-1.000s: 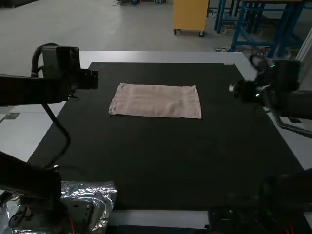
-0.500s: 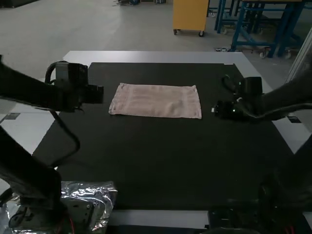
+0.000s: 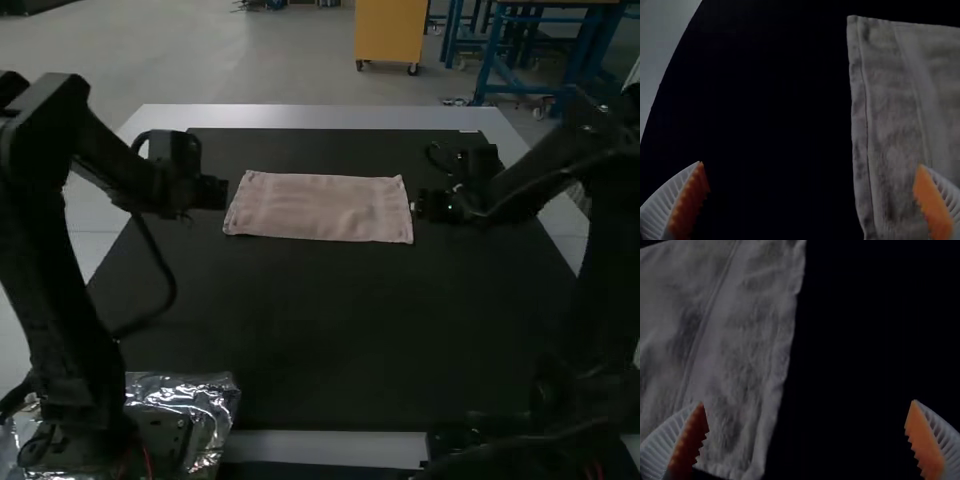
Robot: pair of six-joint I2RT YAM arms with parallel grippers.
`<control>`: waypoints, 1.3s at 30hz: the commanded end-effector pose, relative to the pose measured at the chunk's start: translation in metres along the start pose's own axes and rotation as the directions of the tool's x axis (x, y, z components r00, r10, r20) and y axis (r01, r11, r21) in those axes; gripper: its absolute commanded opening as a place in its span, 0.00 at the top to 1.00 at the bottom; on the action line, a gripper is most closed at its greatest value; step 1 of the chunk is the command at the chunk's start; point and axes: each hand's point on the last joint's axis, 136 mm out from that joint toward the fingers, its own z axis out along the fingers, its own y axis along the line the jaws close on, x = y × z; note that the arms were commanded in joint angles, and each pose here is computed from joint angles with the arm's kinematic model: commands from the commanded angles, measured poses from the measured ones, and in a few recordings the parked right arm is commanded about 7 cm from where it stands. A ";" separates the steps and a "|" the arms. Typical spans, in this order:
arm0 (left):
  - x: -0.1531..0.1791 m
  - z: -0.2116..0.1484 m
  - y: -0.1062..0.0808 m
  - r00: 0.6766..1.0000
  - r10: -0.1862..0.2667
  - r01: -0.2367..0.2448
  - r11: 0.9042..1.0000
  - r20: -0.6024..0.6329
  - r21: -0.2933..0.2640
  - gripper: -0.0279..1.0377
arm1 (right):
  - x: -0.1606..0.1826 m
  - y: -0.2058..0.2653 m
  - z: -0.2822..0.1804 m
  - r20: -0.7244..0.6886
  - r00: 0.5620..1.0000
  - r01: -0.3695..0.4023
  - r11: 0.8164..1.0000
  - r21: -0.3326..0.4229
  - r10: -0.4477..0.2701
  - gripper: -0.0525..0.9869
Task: Fold the towel.
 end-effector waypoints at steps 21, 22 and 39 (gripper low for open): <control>-0.016 0.084 -0.023 1.000 0.010 -0.010 1.000 0.021 0.027 0.08 | -0.031 0.004 0.093 0.054 0.997 0.052 0.999 0.002 -0.052 0.08; -0.016 0.087 -0.024 1.000 0.009 -0.010 1.000 0.022 0.027 0.08 | -0.033 0.005 0.096 0.057 0.997 0.051 0.999 0.000 -0.051 0.08; -0.013 0.123 -0.025 1.000 0.016 -0.017 1.000 0.027 0.021 0.08 | -0.042 0.023 0.136 0.086 0.994 0.067 0.997 -0.026 -0.065 0.08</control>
